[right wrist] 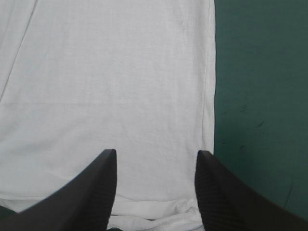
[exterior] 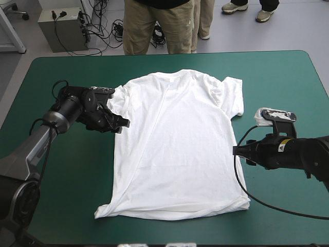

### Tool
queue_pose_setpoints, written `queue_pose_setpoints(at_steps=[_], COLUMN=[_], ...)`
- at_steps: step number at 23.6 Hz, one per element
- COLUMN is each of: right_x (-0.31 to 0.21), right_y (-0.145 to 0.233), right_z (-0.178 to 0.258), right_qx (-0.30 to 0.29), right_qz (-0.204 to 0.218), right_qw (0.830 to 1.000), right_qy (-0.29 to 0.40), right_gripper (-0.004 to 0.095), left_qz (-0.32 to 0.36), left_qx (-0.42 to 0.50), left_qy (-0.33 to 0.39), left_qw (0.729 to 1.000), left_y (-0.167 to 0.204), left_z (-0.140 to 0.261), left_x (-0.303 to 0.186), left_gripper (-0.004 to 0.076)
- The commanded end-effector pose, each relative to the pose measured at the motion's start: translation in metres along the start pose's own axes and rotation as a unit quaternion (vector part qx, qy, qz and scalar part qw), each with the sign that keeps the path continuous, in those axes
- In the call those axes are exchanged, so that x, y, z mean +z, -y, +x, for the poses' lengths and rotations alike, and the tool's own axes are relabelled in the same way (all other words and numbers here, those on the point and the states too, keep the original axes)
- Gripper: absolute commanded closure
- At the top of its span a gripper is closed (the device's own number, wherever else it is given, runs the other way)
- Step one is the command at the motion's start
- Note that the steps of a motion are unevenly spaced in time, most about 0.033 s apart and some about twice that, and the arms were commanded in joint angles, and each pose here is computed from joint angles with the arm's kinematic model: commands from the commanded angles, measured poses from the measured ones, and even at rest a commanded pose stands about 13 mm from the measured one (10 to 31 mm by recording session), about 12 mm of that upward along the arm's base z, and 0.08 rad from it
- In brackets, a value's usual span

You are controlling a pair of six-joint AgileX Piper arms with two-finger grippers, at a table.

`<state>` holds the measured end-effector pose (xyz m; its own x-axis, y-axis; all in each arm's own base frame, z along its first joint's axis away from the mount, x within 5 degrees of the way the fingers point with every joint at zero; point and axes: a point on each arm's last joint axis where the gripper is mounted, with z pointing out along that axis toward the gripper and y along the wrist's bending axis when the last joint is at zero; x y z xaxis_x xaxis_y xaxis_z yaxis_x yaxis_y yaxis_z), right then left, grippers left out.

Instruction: Fold the cloth

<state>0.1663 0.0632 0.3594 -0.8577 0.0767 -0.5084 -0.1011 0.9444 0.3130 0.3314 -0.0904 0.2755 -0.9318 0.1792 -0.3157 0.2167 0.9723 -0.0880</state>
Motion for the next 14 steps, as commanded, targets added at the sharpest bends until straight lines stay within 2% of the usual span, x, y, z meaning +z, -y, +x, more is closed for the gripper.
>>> queue_pose_setpoints(at_steps=[1,6,11,14], right_x=[-0.01,-0.01,-0.008,-0.005], right_y=[-0.004,-0.004,-0.003,-0.003], right_z=[-0.009,-0.009,-0.011,-0.014], right_qx=[0.0,0.001,-0.001,-0.016], right_qz=[-0.012,-0.011,-0.005,-0.004], right_qw=[0.999,0.999,0.999,0.999], right_qy=[0.04,0.04,0.043,0.044], right_gripper=[0.0436,0.0436,0.0436,0.0459], left_qz=[0.003,0.004,0.008,0.021], left_qx=[-0.005,-0.01,-0.01,0.003], left_qy=[0.039,0.003,-0.02,-0.025], left_qw=[0.999,1.0,1.0,0.999], left_y=[0.001,-0.001,-0.001,0.001], left_z=[-0.013,-0.018,-0.017,-0.016], left_x=[-0.002,0.038,0.055,0.057], left_gripper=[0.0284,0.0307,0.0491,0.0664])
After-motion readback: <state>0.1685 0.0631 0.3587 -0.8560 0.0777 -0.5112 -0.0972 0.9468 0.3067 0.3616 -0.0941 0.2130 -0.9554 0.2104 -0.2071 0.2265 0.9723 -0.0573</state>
